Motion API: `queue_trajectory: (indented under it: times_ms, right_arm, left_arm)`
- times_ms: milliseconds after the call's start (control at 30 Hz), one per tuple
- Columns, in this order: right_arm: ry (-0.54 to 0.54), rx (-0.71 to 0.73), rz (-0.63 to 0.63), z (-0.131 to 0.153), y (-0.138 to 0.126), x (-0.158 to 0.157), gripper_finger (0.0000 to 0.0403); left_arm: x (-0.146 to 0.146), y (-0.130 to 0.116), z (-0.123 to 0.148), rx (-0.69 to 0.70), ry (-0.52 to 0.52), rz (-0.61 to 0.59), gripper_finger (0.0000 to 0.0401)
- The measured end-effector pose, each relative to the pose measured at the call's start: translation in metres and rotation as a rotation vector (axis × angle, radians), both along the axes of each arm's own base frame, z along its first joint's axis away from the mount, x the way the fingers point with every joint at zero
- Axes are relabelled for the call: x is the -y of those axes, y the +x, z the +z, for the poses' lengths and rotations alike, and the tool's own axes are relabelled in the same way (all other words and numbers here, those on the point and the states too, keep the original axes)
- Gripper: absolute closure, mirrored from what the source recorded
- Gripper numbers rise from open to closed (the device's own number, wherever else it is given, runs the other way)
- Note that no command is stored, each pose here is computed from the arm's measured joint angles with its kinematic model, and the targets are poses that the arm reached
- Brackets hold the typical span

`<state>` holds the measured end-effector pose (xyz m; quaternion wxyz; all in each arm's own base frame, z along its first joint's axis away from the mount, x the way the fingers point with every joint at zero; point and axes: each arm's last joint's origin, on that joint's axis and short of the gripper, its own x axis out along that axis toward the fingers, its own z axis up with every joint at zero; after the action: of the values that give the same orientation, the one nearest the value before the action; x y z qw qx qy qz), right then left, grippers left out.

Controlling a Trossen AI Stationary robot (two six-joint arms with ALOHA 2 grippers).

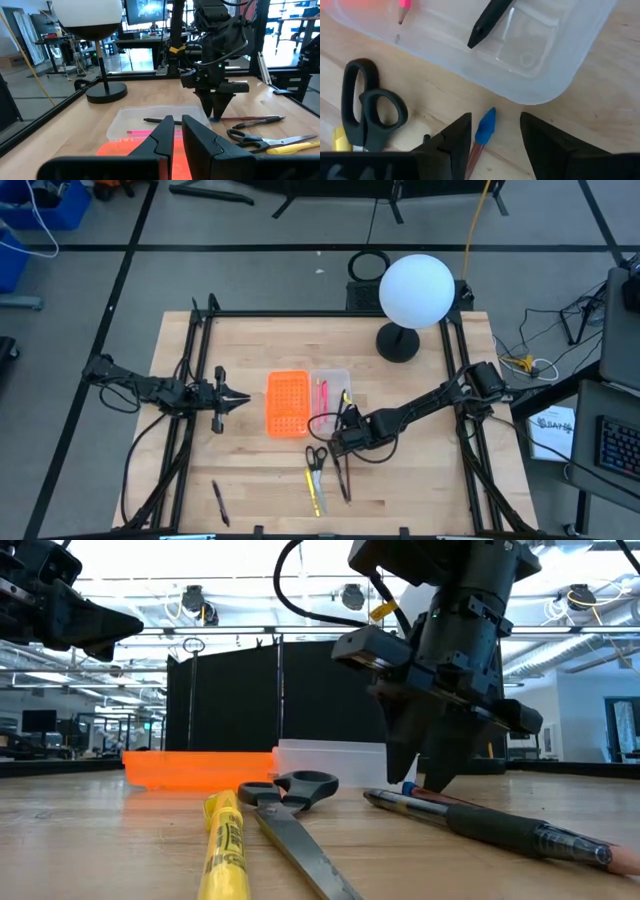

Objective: Pick & place school supplies into a supply box
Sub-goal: Put the brown pencil into the supply box

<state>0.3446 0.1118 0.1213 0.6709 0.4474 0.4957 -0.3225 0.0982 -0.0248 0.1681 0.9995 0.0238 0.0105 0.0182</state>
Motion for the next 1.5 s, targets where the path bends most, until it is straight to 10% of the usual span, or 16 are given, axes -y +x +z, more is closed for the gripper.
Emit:
queue_trajectory:
  times_ms: [1000,1500]
  right_arm:
    - [-0.007,-0.331,0.132,-0.021,-0.026,-0.003,0.0239]
    - [-0.346,-0.171,0.458,0.000,-0.024,-0.006,0.0239]
  left_arm:
    - [0.000,0.000,0.000,-0.003,-0.001,0.001,0.0354]
    - [0.000,0.000,-0.001,-0.011,0.000,0.001,0.0354]
